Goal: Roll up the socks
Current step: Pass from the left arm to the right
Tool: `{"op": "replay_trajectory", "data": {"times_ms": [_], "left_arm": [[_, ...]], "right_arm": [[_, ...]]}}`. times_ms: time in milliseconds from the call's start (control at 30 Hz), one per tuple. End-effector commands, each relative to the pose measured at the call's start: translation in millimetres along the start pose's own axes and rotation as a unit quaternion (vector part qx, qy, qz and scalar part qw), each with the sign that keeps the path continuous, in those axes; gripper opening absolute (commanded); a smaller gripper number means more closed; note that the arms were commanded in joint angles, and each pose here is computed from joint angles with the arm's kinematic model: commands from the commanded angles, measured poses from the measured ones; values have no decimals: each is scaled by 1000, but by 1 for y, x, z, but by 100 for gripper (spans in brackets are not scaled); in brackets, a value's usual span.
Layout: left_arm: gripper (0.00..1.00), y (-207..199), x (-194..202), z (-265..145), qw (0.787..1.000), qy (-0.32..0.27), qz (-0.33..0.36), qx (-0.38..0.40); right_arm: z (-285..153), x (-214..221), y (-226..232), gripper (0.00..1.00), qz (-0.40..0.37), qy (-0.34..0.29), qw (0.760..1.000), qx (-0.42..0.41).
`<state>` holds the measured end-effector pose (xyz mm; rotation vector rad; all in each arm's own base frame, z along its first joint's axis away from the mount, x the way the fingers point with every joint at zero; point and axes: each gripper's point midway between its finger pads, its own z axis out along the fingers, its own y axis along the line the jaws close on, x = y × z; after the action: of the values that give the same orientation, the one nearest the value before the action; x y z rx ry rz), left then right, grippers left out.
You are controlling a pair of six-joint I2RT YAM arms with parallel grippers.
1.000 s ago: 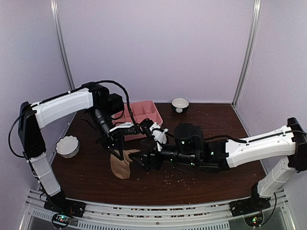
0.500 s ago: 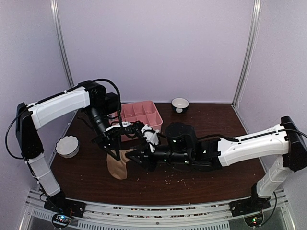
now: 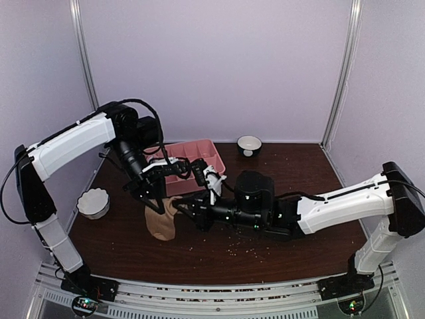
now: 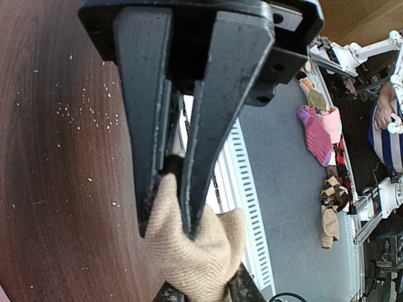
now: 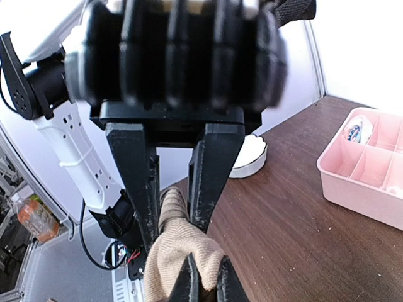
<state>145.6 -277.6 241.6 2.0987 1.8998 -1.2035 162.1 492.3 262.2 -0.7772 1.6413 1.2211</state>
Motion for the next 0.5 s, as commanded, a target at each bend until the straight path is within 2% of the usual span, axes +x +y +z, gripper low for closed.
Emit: {"op": "replay_trajectory", "data": {"times_ms": [0, 367, 400, 467], "left_arm": [[20, -10, -37, -10, 996, -79, 46, 9], [19, 3, -48, -30, 991, -114, 53, -50], [15, 5, -48, -33, 990, -119, 51, -55], [2, 7, -50, -40, 988, -135, 48, -59]], "right_arm": [[-1, -17, 1, 0, 28, -56, 998, 6], [10, -21, 13, 0, 76, -80, 994, -22], [11, -20, 15, 0, 80, -79, 993, -27], [14, -14, 16, 0, 87, -75, 993, -33]]}}
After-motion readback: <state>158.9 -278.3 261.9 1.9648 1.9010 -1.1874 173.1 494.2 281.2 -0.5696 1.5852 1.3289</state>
